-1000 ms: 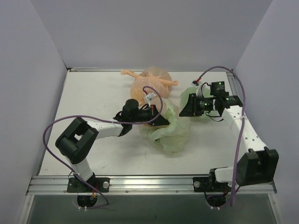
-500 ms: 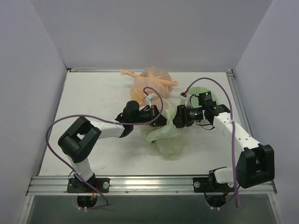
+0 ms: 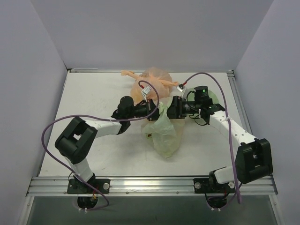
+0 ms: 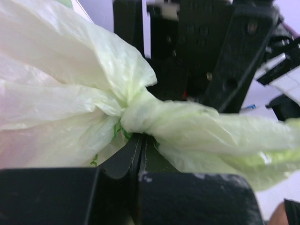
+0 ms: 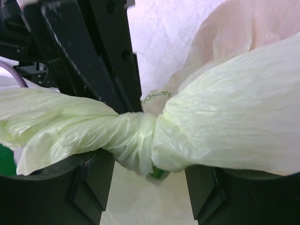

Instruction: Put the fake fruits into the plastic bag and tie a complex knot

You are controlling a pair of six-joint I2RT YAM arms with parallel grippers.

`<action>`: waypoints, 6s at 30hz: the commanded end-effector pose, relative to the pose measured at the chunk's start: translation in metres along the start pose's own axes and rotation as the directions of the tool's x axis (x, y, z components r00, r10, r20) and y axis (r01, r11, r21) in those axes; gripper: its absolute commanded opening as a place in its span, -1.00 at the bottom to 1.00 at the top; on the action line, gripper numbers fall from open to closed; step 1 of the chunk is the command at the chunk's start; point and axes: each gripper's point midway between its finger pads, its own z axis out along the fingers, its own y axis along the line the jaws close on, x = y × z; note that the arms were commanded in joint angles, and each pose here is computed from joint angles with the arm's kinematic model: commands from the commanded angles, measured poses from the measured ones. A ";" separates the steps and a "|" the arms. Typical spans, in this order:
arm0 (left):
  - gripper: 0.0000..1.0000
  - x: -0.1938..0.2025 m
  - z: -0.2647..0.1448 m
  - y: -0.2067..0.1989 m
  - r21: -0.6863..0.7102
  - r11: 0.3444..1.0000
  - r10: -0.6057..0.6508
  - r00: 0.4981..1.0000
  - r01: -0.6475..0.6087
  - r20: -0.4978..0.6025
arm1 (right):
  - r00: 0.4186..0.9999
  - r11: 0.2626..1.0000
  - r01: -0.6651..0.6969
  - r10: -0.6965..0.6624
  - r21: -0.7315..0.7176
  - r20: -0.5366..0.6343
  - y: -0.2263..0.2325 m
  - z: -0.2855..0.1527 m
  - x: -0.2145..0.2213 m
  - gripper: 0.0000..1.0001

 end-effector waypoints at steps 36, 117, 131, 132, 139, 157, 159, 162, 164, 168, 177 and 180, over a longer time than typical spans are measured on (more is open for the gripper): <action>-1.00 -0.033 0.015 -0.085 0.272 0.949 0.148 0.988 -0.157 0.053 | 0.998 0.998 0.047 -0.046 -0.041 0.033 0.025 0.002 0.024 0.37; -1.00 -0.044 0.005 -0.069 0.230 0.965 0.092 0.985 -0.124 0.143 | 0.998 0.987 0.057 -0.052 -0.153 0.036 0.039 0.021 -0.001 -0.09; -1.00 -0.001 -0.011 -0.060 0.233 0.969 0.079 0.996 -0.087 0.043 | 0.987 0.980 0.156 -0.159 -0.120 -0.013 0.047 -0.018 -0.003 0.50; -1.00 -0.003 -0.011 -0.060 0.234 0.968 0.081 0.996 -0.090 0.045 | 0.984 0.977 0.177 -0.179 -0.117 -0.007 0.051 -0.024 -0.002 0.55; -1.00 -0.003 -0.006 -0.062 0.240 0.966 0.085 0.996 -0.091 0.036 | 0.995 0.994 0.101 -0.100 -0.051 0.025 0.046 -0.064 0.003 0.22; -1.00 0.000 -0.003 -0.064 0.249 0.964 0.090 0.996 -0.093 0.024 | 0.982 0.983 0.184 -0.183 -0.015 0.044 0.016 -0.057 -0.016 -0.26; -1.00 0.000 -0.003 -0.065 0.251 0.964 0.089 0.996 -0.092 0.023 | 0.983 0.983 0.180 -0.179 -0.028 0.042 0.016 -0.055 -0.017 -0.26; -1.00 0.001 -0.003 -0.065 0.252 0.963 0.089 0.996 -0.092 0.024 | 0.982 0.982 0.186 -0.184 -0.043 0.042 0.018 -0.053 -0.018 -0.26; -1.00 0.002 -0.002 -0.065 0.252 0.963 0.088 0.996 -0.091 0.022 | 0.983 0.982 0.182 -0.180 -0.057 0.041 0.021 -0.051 -0.018 -0.26; -1.00 0.001 -0.002 -0.065 0.254 0.963 0.089 0.996 -0.092 0.023 | 0.979 0.974 0.202 -0.198 -0.098 0.049 0.029 -0.052 -0.018 -0.27; -1.00 0.001 -0.001 -0.065 0.259 0.961 0.090 0.996 -0.092 0.020 | 0.978 0.969 0.207 -0.203 -0.138 0.038 0.034 -0.049 -0.017 -0.24; -1.00 0.000 -0.001 -0.066 0.261 0.961 0.091 0.996 -0.094 0.022 | 0.977 0.966 0.214 -0.211 -0.149 0.036 0.036 -0.048 -0.018 -0.25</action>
